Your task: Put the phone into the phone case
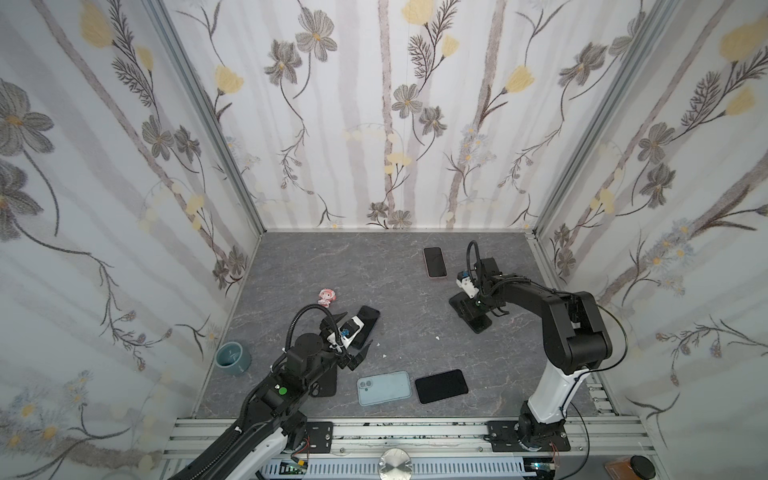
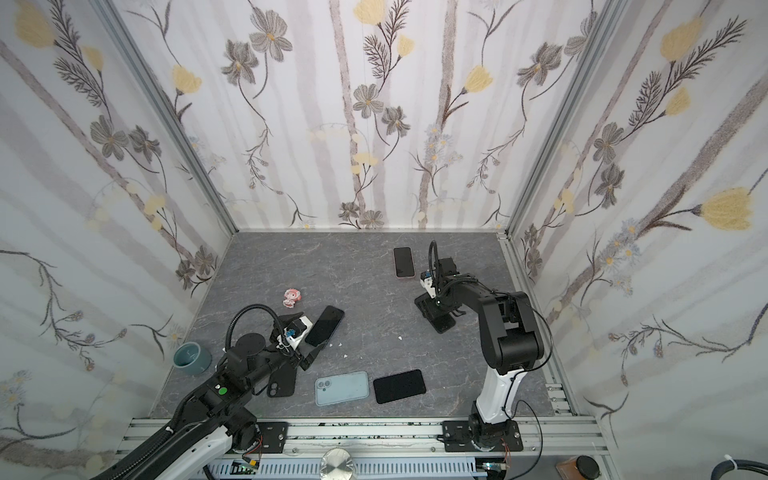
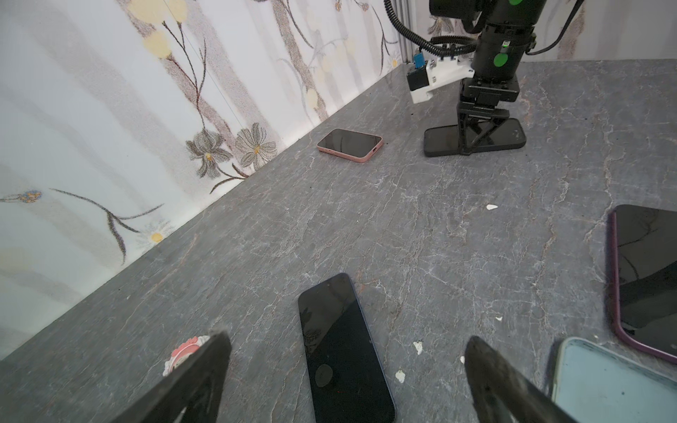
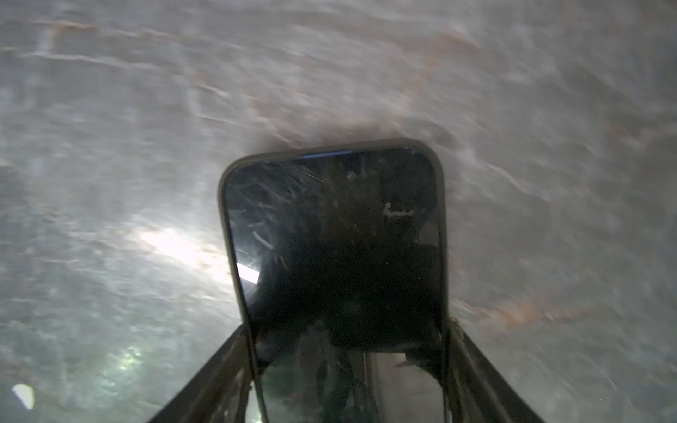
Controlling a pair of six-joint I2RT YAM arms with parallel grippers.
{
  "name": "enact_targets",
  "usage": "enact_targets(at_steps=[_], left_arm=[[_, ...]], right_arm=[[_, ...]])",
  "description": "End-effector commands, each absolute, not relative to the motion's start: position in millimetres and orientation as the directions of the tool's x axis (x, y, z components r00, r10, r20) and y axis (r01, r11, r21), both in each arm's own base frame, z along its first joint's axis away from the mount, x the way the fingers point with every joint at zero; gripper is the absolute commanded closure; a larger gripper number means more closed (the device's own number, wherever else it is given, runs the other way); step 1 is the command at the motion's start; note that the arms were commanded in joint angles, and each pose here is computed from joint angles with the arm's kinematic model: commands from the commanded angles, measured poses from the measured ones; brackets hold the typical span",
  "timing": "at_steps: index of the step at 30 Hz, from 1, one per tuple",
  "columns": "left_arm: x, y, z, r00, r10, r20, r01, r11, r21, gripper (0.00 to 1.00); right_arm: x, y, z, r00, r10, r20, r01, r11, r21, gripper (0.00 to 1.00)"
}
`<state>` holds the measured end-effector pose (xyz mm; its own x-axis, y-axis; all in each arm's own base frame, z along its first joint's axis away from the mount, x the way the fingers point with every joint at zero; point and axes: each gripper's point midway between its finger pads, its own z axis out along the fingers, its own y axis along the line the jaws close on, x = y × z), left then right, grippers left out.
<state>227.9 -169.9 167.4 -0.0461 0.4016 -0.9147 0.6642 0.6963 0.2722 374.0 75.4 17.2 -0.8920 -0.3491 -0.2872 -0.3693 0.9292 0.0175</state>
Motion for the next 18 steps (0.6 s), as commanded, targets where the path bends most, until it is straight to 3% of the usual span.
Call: enact_targets(at_steps=[1,10,18], left_arm=[[235,-174,185,-0.017,0.374,-0.927,0.651,0.708,0.274,0.0],[238,-174,181,-0.038,0.393,-0.919,0.65,0.708,0.276,0.0],[236,-172,182,-0.026,0.388,-0.921,0.646,0.709,0.281,0.0]], right_arm=[[374,42,11,-0.962,-0.168,-0.216,-0.171,0.985,-0.004,0.35],[447,7,11,-0.969,0.03,-0.246,0.024,0.999,0.025,0.35],[509,4,10,-0.96,0.058,-0.274,0.048,0.998,0.045,0.33]])
